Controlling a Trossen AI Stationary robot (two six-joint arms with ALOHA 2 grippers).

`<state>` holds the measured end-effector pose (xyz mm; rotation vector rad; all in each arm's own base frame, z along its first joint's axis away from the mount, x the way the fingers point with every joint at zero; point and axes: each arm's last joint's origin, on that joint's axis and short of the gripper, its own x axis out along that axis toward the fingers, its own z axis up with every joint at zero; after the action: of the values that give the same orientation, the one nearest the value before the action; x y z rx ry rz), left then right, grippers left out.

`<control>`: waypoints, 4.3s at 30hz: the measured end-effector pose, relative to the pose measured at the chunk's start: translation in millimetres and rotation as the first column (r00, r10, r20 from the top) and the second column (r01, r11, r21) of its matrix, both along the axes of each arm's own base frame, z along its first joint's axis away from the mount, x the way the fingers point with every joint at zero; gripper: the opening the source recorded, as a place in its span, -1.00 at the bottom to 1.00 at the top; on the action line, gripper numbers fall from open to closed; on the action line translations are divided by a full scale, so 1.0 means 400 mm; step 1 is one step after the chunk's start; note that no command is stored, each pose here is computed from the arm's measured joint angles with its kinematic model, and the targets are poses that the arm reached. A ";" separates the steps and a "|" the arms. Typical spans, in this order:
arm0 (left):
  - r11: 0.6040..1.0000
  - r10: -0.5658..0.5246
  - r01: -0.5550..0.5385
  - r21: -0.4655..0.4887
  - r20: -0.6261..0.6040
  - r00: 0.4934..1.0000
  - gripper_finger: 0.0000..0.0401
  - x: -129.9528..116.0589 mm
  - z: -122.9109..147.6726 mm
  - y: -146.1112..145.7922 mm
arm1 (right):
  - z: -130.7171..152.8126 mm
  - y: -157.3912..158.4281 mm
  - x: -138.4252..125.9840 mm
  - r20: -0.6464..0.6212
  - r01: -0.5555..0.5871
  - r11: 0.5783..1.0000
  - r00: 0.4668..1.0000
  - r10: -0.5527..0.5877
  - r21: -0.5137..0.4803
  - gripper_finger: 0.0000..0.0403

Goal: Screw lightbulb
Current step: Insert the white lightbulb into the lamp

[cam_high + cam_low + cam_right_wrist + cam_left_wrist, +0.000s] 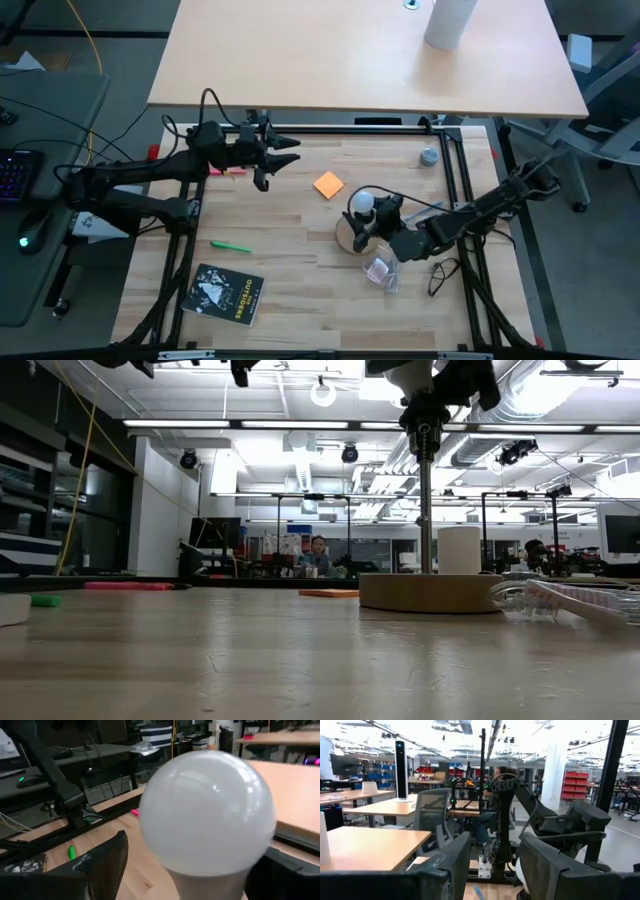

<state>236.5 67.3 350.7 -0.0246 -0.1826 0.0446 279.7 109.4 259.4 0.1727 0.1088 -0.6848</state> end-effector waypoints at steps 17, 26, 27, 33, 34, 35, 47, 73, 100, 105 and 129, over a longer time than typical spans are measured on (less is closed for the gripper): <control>1.000 0.000 0.000 0.002 0.006 1.000 -0.24 -0.003 0.003 -0.001 | 0.001 0.050 -0.033 -0.043 0.045 0.991 0.998 -0.050 -0.127 0.60; 1.000 0.003 -0.003 0.002 0.007 1.000 -0.24 -0.003 0.004 -0.001 | -0.002 0.081 -0.054 -0.053 0.032 0.988 0.998 -0.040 -0.154 0.60; 1.000 0.003 -0.003 0.002 0.007 1.000 -0.24 -0.003 0.004 -0.001 | -0.003 0.084 -0.058 -0.054 0.041 0.986 0.997 -0.051 -0.164 0.60; 1.000 0.003 -0.003 0.002 0.008 1.000 -0.24 -0.003 0.004 -0.001 | 0.002 0.098 -0.083 -0.060 0.066 0.977 0.995 -0.079 -0.205 0.60; 1.000 0.003 -0.003 0.002 0.008 1.000 -0.24 -0.003 0.004 -0.001 | 0.005 0.100 -0.088 -0.060 0.063 0.977 0.995 -0.076 -0.206 0.60; 1.000 0.003 -0.003 0.002 0.008 1.000 -0.24 -0.003 0.004 -0.001 | 0.010 0.101 -0.093 -0.057 0.058 0.977 0.996 -0.072 -0.203 0.60; 0.998 0.010 -0.009 -0.061 0.014 1.000 -0.24 -0.004 0.004 0.001 | 0.047 0.106 -0.188 0.051 -0.002 0.999 0.999 0.004 -0.038 0.59; 0.814 -0.004 -0.054 -0.578 -0.099 0.995 -1.00 0.191 -0.180 -0.233 | 0.075 0.004 -0.196 0.099 -0.139 0.864 0.990 0.104 0.483 -1.00; 0.835 -0.048 -0.110 -0.540 -0.270 0.962 -1.00 0.276 -0.199 -0.234 | 0.062 -0.051 -0.137 0.033 -0.116 0.879 0.993 0.114 0.463 -1.00; 0.835 -0.050 -0.107 -0.540 -0.268 0.962 -1.00 0.277 -0.199 -0.230 | 0.060 -0.052 -0.135 0.028 -0.116 0.876 0.993 0.116 0.468 -1.00; 0.839 -0.021 -0.122 -0.530 -0.256 0.967 -1.00 0.284 -0.201 -0.197 | 0.058 -0.051 -0.135 0.016 -0.124 0.870 0.991 0.133 0.477 -1.00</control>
<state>349.9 -11.5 270.2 -0.5839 0.0923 0.1519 225.5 88.9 282.5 0.6317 0.3046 -0.5149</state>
